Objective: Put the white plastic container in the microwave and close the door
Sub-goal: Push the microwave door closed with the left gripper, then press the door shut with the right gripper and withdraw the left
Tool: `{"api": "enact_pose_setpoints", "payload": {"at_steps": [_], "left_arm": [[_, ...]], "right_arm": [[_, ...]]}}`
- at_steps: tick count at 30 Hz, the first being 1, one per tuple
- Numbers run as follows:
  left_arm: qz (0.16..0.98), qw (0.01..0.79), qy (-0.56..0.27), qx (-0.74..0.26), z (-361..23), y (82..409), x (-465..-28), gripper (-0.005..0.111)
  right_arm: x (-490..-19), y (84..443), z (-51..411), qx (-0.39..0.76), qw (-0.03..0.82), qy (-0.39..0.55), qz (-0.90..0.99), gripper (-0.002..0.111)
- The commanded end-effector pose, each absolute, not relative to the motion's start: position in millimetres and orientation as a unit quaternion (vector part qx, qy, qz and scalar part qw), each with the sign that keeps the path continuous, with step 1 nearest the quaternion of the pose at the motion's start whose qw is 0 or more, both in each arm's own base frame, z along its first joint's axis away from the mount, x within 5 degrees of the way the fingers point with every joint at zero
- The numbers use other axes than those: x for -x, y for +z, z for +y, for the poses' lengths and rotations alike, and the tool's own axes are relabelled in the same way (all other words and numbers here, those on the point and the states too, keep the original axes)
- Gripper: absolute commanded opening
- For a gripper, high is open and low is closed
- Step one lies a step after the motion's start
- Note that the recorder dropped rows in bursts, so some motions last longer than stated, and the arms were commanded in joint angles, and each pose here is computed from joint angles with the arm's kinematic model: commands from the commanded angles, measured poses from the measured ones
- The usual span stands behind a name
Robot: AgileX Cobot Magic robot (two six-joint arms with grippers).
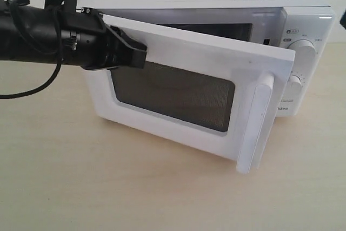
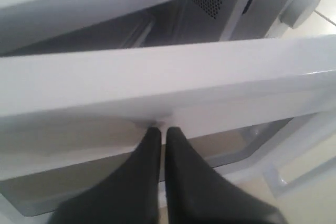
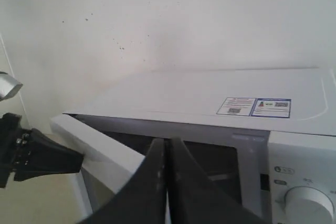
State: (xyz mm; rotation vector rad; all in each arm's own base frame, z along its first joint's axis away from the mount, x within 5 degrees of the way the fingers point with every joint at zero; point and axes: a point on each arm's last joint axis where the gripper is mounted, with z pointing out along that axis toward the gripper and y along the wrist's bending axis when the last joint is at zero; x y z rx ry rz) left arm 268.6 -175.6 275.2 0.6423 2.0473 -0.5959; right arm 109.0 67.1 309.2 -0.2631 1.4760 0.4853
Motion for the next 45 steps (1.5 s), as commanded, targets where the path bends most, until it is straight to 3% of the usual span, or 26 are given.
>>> {"api": "enact_pose_setpoints", "payload": {"at_steps": [1, 5, 12, 36, 45], "left_arm": [[0.824, 0.442, -0.242, -0.257, -184, 274, -280, 0.004], [0.827, 0.437, -0.238, -0.261, -188, 268, -288, 0.004], [0.826, 0.439, -0.234, -0.266, -192, 267, -295, 0.004], [0.825, 0.440, -0.220, -0.277, -190, 265, -294, 0.004], [0.823, 0.471, -0.196, -0.251, -160, 275, -255, 0.004]], "right_arm": [[-127, 322, 88, 0.155, 0.682, 0.211, 0.683, 0.000], [-148, 322, 108, 0.168, 0.658, 0.202, 0.706, 0.000], [-179, 287, 135, 0.182, 0.595, 0.175, 0.763, 0.000], [-207, 251, 159, 0.067, 0.635, 0.116, 0.761, 0.000], [-212, 249, 152, 0.056, 0.628, 0.108, 0.769, 0.000]]}}
